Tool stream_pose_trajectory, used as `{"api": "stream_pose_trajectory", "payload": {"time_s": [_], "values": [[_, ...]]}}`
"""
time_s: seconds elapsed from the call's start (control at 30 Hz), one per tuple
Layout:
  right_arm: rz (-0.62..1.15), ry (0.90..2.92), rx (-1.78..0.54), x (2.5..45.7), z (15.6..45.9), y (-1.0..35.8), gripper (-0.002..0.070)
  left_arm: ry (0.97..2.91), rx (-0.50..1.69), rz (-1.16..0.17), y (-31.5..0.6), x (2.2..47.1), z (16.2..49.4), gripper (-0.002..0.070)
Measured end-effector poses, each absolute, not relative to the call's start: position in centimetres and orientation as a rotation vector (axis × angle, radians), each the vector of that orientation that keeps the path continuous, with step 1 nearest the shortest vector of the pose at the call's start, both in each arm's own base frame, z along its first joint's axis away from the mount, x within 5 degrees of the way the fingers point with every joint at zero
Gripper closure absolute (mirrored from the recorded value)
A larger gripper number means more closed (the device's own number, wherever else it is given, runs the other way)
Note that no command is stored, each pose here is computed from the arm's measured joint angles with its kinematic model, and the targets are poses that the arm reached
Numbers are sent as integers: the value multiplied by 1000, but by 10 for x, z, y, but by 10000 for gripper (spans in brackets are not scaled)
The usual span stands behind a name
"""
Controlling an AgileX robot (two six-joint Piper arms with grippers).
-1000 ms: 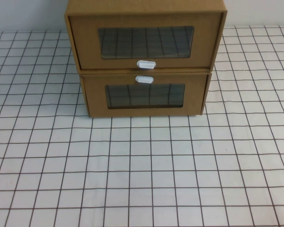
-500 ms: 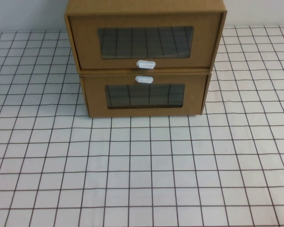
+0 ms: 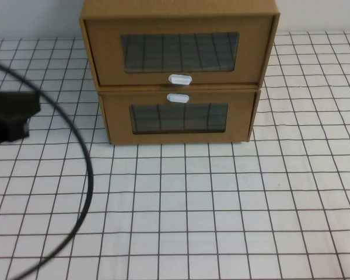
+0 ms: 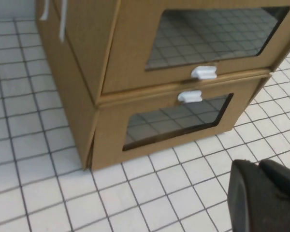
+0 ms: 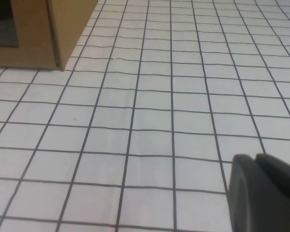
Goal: Open the shoe box
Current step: 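Pull the top drawer of the cardboard box fully open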
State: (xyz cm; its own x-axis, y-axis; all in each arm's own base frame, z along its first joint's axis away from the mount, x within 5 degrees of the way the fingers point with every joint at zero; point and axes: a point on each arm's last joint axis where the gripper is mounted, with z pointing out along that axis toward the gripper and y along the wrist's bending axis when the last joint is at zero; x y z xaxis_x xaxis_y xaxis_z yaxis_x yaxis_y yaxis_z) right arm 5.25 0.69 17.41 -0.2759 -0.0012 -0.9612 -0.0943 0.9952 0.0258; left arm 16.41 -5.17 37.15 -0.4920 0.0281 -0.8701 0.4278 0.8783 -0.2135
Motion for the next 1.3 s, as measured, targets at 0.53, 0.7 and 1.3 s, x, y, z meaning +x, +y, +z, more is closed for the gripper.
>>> {"api": "stream_pose_trajectory", "payload": {"time_s": [0.53,0.7,1.3], "values": [[90,1849,-69,52,174,7,689,1880,636,-599,-90,339,458,677],[90,1849,-69,52,174,7,690,1850,744,-647,-128,369,450,677],[90,1849,-69,52,174,7,690,1929,890,-615,-168,407,396,677]]}}
